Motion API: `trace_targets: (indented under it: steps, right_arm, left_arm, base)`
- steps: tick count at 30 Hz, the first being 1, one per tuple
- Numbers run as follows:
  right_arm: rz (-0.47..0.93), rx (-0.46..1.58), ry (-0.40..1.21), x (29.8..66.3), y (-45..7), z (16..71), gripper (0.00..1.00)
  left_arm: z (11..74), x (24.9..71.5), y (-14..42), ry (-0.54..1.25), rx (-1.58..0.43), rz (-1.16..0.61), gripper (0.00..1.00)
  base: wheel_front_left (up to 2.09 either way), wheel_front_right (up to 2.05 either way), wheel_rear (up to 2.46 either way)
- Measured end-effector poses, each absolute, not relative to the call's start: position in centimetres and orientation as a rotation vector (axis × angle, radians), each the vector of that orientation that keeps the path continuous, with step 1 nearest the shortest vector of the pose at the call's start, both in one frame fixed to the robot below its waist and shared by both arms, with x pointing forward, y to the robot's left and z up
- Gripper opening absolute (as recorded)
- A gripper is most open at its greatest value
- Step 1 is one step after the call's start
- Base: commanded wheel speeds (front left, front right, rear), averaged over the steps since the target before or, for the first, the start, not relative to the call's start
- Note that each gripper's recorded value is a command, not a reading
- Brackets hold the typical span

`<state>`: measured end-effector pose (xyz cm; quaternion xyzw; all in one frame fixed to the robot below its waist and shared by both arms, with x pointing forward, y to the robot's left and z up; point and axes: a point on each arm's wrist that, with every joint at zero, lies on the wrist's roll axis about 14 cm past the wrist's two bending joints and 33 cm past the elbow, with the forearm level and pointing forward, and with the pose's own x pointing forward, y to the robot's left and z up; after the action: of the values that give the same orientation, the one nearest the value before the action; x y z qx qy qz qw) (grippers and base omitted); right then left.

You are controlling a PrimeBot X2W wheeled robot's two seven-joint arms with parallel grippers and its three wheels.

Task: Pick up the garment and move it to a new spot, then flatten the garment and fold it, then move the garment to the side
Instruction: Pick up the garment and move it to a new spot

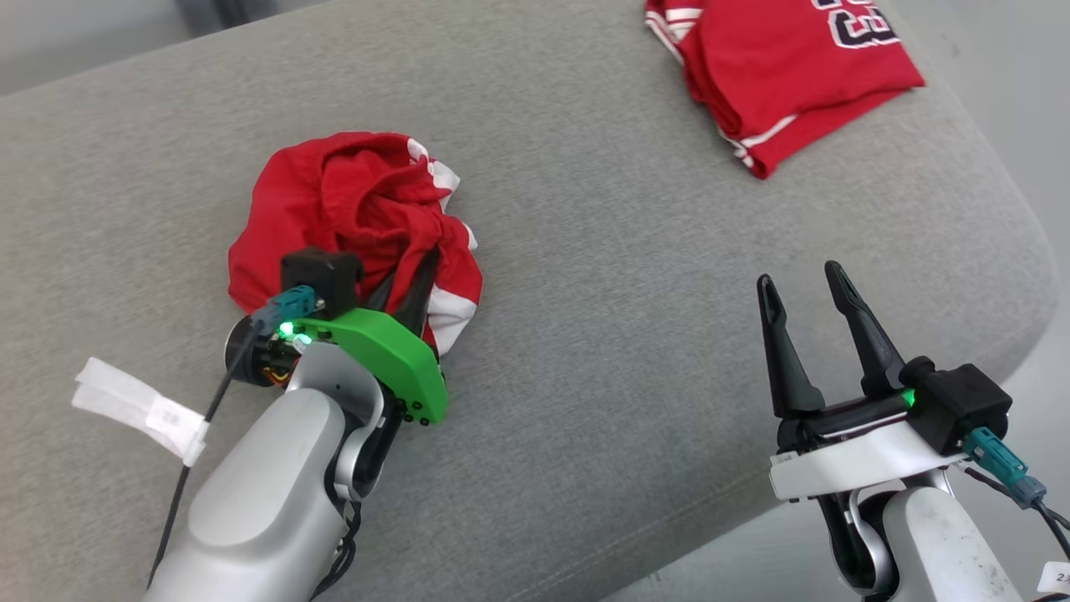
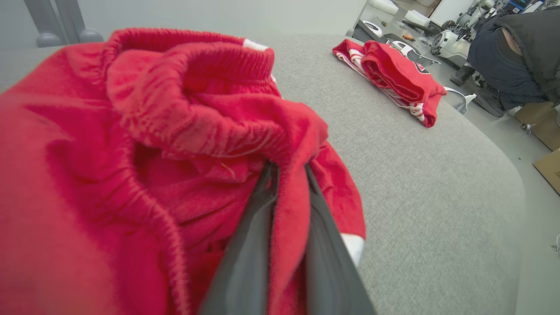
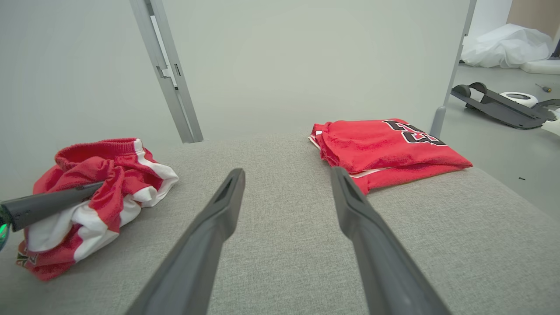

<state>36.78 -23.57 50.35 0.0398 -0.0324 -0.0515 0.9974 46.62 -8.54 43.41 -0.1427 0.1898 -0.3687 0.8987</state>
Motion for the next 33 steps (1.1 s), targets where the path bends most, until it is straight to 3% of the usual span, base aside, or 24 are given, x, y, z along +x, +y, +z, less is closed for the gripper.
trace_targets:
  steps: [1,2,9,17,26,33]
  right_arm:
    - [-0.118,0.076,-0.066,36.5,-24.0,50.5,1.0]
    - [-0.13,0.072,-0.066,36.3,-24.3,50.5,1.0]
    - [-0.123,0.075,-0.038,36.5,-24.0,49.6,1.0]
    - [-0.025,0.093,-0.016,36.4,-21.3,48.9,1.0]
    - [0.127,0.135,-0.033,35.9,-16.6,49.4,1.0]
    - [0.214,0.145,-0.078,35.1,-14.1,50.8,1.0]
  left_arm:
    - [43.0,46.4,-9.2,0.398,-0.274,-0.784,0.28]
    - [42.7,46.2,-9.7,0.401,-0.264,-0.797,0.98]
    - [44.3,46.2,-10.9,0.286,-0.276,-0.837,1.0]
    - [47.2,44.1,-7.6,0.155,-0.339,-0.773,1.0]
    - [47.9,40.4,1.1,0.107,-0.284,-0.52,1.0]
    - [51.1,37.0,8.3,-0.04,-0.21,-0.28,1.0]
  base:
    - [0.0,0.0,0.0]
    - [0.0,0.0,0.0]
    - [0.0,0.0,0.0]
    - [0.0,0.0,0.0]
    - [0.0,0.0,0.0]
    - [0.0,0.0,0.0]
